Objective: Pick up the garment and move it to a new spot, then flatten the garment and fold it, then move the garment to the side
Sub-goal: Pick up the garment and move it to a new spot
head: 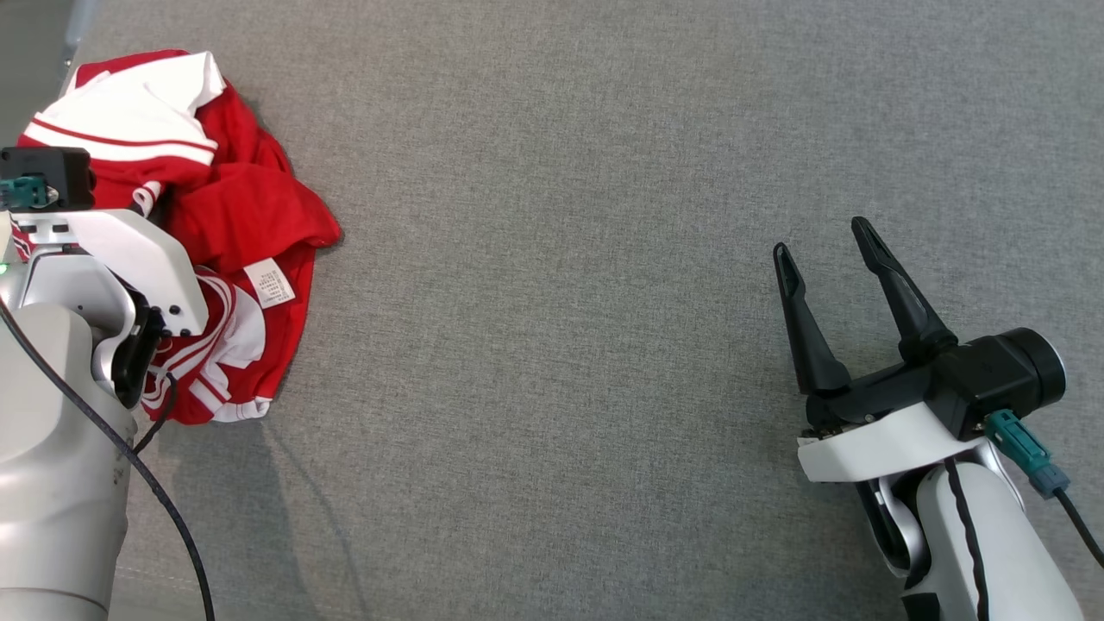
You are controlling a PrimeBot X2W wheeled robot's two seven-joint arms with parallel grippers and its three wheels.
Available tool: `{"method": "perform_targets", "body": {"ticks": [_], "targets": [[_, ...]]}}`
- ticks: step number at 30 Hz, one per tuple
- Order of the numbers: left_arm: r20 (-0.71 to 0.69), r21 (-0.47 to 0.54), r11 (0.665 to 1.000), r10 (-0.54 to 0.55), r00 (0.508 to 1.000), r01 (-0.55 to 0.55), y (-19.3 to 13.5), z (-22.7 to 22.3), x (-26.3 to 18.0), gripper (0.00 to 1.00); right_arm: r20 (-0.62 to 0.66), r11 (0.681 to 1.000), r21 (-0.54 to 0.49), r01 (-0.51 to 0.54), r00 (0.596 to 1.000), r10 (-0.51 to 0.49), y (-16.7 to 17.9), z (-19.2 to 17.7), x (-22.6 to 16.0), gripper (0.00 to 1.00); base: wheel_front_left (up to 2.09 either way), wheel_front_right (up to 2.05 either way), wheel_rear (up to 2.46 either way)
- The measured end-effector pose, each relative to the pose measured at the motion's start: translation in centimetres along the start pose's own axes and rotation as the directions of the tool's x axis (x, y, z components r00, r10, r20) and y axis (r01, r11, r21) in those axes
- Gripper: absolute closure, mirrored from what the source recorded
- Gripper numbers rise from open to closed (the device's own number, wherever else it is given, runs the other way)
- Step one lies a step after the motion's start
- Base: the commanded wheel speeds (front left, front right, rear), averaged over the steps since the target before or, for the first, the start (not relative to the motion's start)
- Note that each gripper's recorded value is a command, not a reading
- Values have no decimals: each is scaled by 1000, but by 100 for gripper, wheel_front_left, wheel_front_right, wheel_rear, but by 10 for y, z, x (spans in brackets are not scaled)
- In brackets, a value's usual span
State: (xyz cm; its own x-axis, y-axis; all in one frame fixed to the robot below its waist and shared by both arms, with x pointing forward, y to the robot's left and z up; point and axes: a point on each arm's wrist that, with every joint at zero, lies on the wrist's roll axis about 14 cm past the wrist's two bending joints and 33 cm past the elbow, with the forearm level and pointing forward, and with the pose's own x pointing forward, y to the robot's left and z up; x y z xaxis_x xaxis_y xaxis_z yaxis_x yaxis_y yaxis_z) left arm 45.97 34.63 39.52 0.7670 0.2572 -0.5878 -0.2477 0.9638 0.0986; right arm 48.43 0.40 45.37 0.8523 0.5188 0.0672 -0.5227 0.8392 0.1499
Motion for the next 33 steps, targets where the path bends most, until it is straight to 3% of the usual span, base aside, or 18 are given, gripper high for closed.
{"method": "perform_targets", "body": {"ticks": [7, 13, 22, 26, 30, 33], "targets": [[146, 10, 1000, 28, 989, -29, 10, 34, -11, 100, 16, 1000, -7, -4, 1000, 4, 4, 10, 0, 0, 0, 0, 0], [357, -25, 999, 54, 932, -49, 21, 88, -39, 100, 51, 1000, -14, -17, 999, 18, 12, 29, -2, 0, 0, 0, 0], [733, -48, 999, 44, 679, -13, 26, 197, -120, 100, 102, 1000, -15, 2, 995, 0, 14, 59, -16, 0, 0, 0, 0], [845, -11, 996, -38, 533, 90, -3, 235, -163, 100, 127, 1000, -21, 22, 992, -19, 11, 72, -24, 0, 0, 0, 0], [868, 41, 978, -135, 479, 203, -43, 246, -184, 100, 152, 998, -29, 60, 987, -55, 1, 84, -33, 0, 0, 0, 0], [879, 78, 942, -220, 424, 327, -84, 252, -201, 100, 168, 992, -24, 121, 979, -116, -18, 92, -43, 0, 0, 0, 0]]}}
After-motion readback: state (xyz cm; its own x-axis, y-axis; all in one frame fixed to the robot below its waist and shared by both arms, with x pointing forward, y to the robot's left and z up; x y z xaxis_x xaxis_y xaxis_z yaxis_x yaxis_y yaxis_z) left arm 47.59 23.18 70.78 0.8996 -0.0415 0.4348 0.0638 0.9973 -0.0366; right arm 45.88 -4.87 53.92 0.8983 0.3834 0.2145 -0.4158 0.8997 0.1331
